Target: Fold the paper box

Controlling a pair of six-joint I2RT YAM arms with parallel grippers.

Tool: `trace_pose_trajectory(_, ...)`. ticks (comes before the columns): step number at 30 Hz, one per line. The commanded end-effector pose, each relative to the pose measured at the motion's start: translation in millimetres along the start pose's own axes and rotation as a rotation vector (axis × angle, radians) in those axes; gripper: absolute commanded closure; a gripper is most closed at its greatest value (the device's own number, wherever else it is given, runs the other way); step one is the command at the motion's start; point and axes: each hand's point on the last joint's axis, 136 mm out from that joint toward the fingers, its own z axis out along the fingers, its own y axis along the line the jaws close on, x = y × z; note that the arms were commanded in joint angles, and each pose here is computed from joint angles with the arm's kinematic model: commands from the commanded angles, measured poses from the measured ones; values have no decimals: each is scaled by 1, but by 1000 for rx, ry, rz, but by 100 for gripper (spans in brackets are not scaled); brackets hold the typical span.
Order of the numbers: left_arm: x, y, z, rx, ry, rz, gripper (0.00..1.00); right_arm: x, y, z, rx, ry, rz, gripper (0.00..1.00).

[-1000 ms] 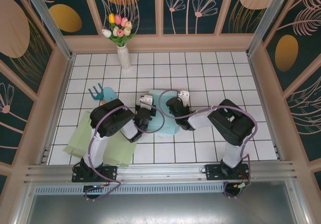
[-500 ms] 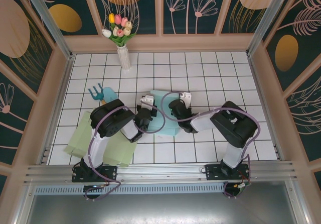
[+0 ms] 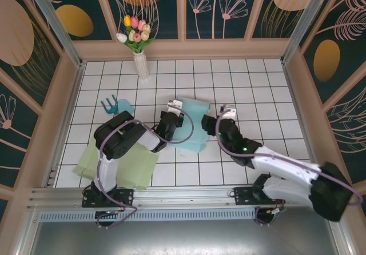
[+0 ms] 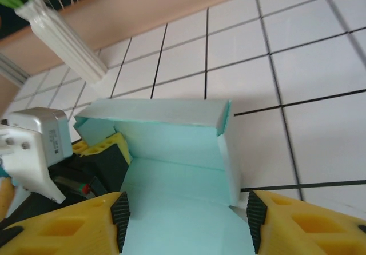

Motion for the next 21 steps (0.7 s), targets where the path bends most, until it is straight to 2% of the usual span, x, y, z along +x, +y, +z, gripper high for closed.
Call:
trace_pose_trajectory(1,-16,-15,-9,117,70,183,100,0,-37,-28,104,6,-72,39)
trace_pose_trajectory(7,-76,-40,-26,305,144,422,100,-23,-38,-59,36,-68,-10,39)
trace_pose_trajectory(11,-99,-33,-50,369,163,658,100,-29,-39,-71,12,-82,-10,38)
trace_pose_trajectory(14,-97,-29,-66,432,196,844,100,-31,-40,-78,-27,-105,16,38)
trace_pose_trajectory(17,-83,-12,-72,404,299,1041,100,-28,-38,-82,-70,-118,38,38)
trace_pose_trajectory(21,-61,0,-79,437,424,1186,100,-24,-35,-82,-103,-113,51,38)
